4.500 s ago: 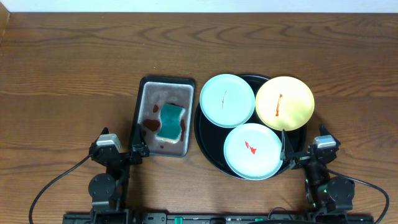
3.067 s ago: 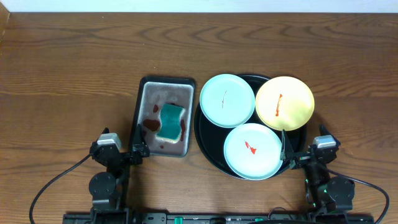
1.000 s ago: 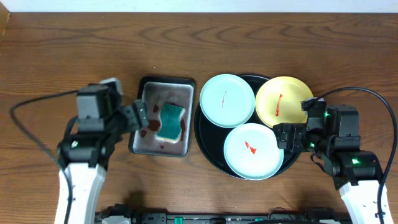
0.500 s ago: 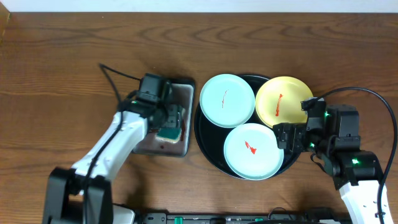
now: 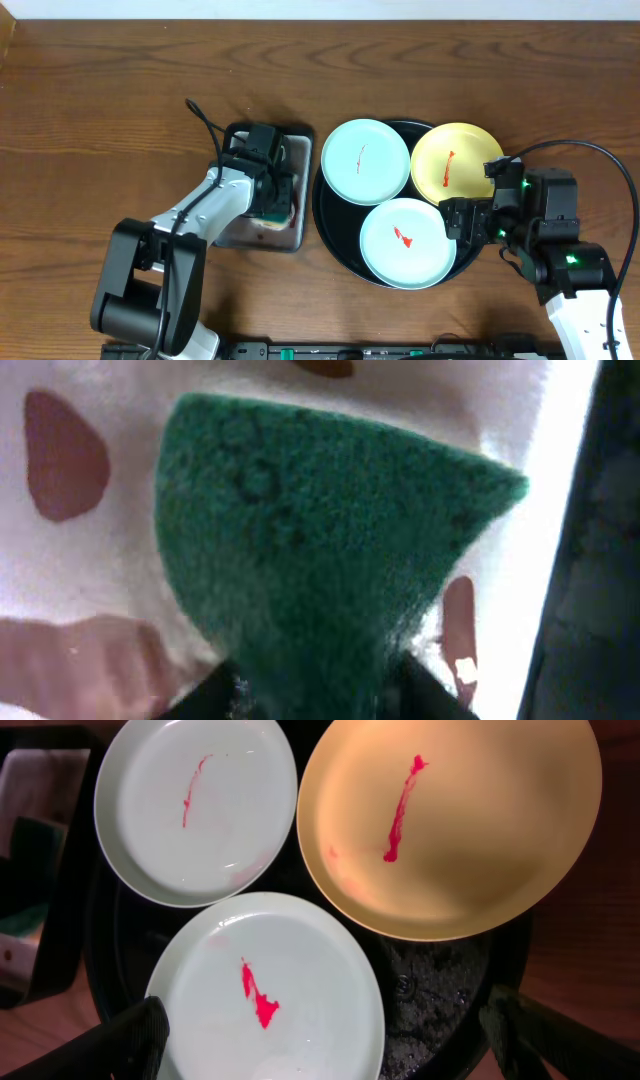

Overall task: Clean dirty plates on tray and stack at the side
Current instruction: 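Lower the left gripper into the soapy tray and grasp the green sponge, then dip the held sponge in the soapy water with the left gripper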

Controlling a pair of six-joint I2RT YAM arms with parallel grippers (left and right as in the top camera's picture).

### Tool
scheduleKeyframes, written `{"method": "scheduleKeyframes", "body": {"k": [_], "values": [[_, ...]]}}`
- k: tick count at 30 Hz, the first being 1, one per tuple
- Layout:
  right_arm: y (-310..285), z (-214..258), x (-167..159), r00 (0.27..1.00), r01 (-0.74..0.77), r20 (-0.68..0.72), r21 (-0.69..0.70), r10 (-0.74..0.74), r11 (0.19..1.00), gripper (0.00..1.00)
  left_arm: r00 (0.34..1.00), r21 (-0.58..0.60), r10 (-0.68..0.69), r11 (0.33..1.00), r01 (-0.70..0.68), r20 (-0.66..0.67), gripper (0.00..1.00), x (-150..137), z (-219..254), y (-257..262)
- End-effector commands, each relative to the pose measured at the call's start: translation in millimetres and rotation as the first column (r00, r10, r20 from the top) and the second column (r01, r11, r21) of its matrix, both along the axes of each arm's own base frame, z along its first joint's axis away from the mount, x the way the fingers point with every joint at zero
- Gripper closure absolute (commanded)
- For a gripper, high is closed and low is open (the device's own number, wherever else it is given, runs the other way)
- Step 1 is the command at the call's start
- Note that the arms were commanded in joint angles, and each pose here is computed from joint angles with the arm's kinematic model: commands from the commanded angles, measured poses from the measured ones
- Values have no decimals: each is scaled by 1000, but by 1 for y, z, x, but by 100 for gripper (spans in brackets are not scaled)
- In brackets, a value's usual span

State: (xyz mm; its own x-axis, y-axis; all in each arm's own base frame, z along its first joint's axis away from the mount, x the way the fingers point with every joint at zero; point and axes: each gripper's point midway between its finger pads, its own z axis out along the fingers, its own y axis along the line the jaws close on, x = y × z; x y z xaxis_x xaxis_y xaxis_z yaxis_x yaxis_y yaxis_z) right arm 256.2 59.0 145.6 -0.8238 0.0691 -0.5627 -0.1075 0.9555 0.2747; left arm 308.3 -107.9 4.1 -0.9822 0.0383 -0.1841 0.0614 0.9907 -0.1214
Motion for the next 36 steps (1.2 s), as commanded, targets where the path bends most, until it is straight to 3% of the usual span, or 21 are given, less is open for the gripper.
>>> {"method": "scheduleKeyframes", "body": {"k": [1,2,8,11,12,13,22,27,36], "values": [[3,7,2,1000,-4,14,16,4,1000,1,1000,5,9,1000,-10,20,87,8,3,0],[3,7,2,1000,-4,14,16,4,1000,1,1000,6,10,1000,-10,22,92,8,4,0],[3,7,2,1000,-4,14,15,4,1000,1,994,31,39,999,-42,102,93,17,27,8],[3,7,2,1000,-4,14,16,4,1000,1,980,-14,123,992,-123,159,92,23,49,10],[3,7,2,1000,-4,14,16,4,1000,1,975,-27,146,989,-143,166,88,23,53,10],[3,7,2,1000,-4,14,16,4,1000,1,973,-34,159,987,-156,169,77,24,55,10],[3,7,2,1000,-4,14,16,4,1000,1,983,-8,155,988,-155,101,70,11,37,12],[3,7,2,1000,-4,14,16,4,1000,1,985,3,154,988,-155,78,51,8,29,13],[3,8,2,1000,-4,15,16,4,1000,1,985,4,154,988,-155,75,48,8,28,13]]}}
